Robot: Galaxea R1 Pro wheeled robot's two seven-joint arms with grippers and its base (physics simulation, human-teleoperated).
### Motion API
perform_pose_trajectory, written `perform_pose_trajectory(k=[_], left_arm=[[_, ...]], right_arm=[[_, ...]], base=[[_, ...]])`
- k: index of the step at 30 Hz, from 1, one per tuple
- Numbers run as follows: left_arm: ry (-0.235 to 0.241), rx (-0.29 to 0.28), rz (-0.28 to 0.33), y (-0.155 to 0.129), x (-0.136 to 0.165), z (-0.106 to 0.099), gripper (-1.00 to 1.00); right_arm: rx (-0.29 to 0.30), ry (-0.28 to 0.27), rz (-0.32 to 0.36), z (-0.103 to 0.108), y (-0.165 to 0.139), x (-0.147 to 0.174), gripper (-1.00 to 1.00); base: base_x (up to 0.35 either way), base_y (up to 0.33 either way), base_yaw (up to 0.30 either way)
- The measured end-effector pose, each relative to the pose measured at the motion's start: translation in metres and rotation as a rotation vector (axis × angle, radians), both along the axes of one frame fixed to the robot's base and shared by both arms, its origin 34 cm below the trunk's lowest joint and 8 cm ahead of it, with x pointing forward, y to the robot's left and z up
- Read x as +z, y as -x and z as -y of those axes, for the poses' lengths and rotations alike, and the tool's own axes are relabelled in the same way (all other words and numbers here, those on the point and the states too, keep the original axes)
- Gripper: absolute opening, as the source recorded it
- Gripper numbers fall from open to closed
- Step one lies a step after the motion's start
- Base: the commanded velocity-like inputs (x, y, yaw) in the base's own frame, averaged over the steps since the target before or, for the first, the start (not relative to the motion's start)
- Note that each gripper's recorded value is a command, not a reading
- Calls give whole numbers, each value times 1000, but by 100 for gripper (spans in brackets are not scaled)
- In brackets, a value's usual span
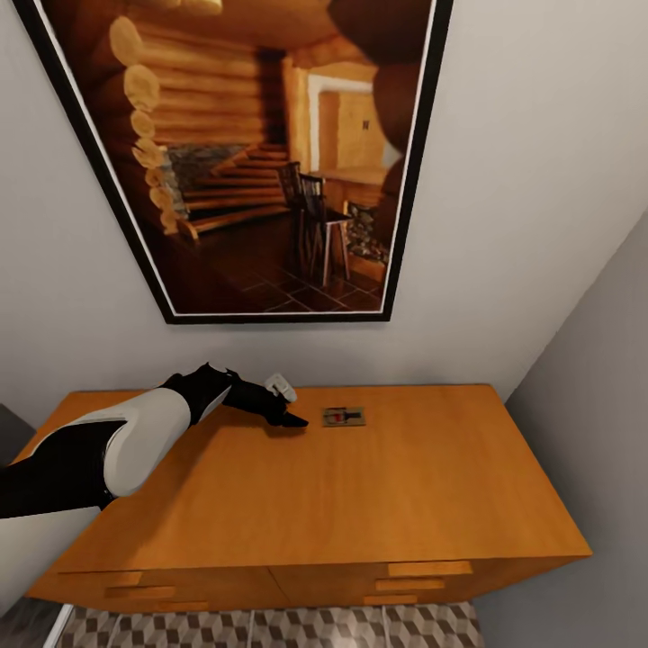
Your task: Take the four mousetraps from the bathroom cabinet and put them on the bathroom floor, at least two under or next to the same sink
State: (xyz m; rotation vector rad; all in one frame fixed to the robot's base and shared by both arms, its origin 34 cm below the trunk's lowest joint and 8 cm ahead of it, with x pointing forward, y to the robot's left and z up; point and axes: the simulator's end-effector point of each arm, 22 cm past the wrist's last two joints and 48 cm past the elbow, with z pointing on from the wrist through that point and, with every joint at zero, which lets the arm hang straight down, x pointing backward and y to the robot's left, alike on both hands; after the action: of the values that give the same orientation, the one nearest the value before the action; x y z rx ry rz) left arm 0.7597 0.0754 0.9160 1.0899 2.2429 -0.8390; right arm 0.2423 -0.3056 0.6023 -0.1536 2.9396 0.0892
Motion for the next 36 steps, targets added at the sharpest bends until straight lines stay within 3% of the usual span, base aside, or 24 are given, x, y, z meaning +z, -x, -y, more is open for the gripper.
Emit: perform_pose_trajectory(k=[36], left_arm=[[8, -12, -2, 3, 1, 10, 100]], right_arm=[[0, 0, -2, 0, 1, 0, -100]], base=[[32, -33, 0]])
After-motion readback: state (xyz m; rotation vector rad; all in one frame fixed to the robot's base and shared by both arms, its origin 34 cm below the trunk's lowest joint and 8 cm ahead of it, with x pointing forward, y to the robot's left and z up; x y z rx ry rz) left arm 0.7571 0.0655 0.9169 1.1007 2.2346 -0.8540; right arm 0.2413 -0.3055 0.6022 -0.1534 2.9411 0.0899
